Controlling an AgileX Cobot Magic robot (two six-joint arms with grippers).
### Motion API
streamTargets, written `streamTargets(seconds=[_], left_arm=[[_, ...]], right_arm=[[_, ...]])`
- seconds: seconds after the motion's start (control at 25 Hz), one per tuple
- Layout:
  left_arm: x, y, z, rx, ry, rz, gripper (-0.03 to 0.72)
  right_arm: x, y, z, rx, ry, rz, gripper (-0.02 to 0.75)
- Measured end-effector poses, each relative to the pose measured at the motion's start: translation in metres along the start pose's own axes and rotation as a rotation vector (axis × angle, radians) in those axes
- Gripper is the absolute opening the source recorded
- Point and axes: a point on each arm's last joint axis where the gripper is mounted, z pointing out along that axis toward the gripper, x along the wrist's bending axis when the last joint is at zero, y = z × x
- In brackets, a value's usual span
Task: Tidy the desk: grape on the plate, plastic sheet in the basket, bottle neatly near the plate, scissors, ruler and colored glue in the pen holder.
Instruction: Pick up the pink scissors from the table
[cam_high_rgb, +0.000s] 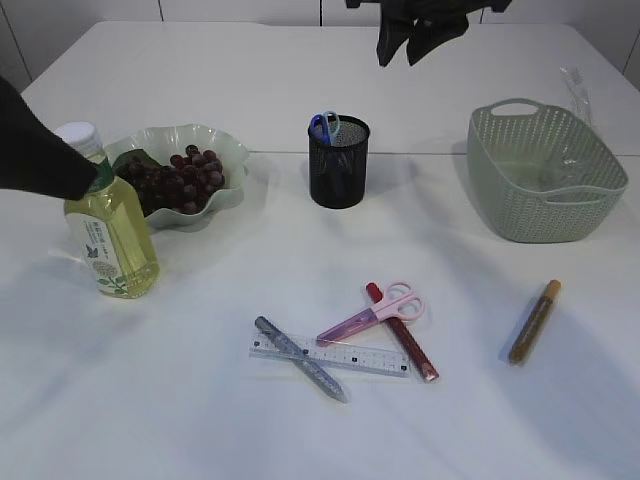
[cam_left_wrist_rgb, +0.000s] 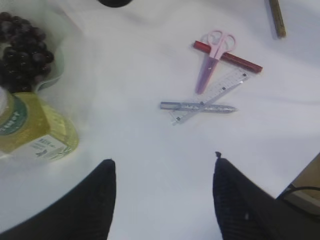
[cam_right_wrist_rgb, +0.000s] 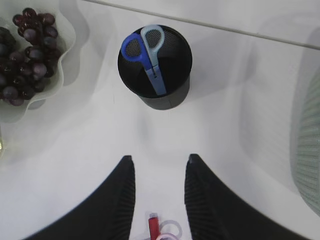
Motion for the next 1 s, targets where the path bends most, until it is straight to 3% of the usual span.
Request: streamTargets(seconds=[0.2, 0.52, 0.88, 1.0], left_arm=[[-0.007, 0.001, 0.019, 0.069, -0.016, 0.065, 0.442], [-0.004, 0.002, 0.044, 0.141, -0.040, 0.054, 0.442], [0.004, 0.023, 0.077, 0.177, -0.070, 0.067, 0.447], [-0.004, 0.034, 0.095, 0.195, -0.098, 0.128, 0.447]], right_arm=[[-0.023, -0.006, -0.026, -0.006, -0.023, 0.040, 0.264], [-0.037, -0.039, -0.053, 0.059, -0.035, 0.070, 0.264], [-0.043, -0.093, -0.038, 0.246, -0.050, 0.055, 0.264], [-0.046, -0.112, -0.029, 0.315, -0.057, 0.027, 0.264]])
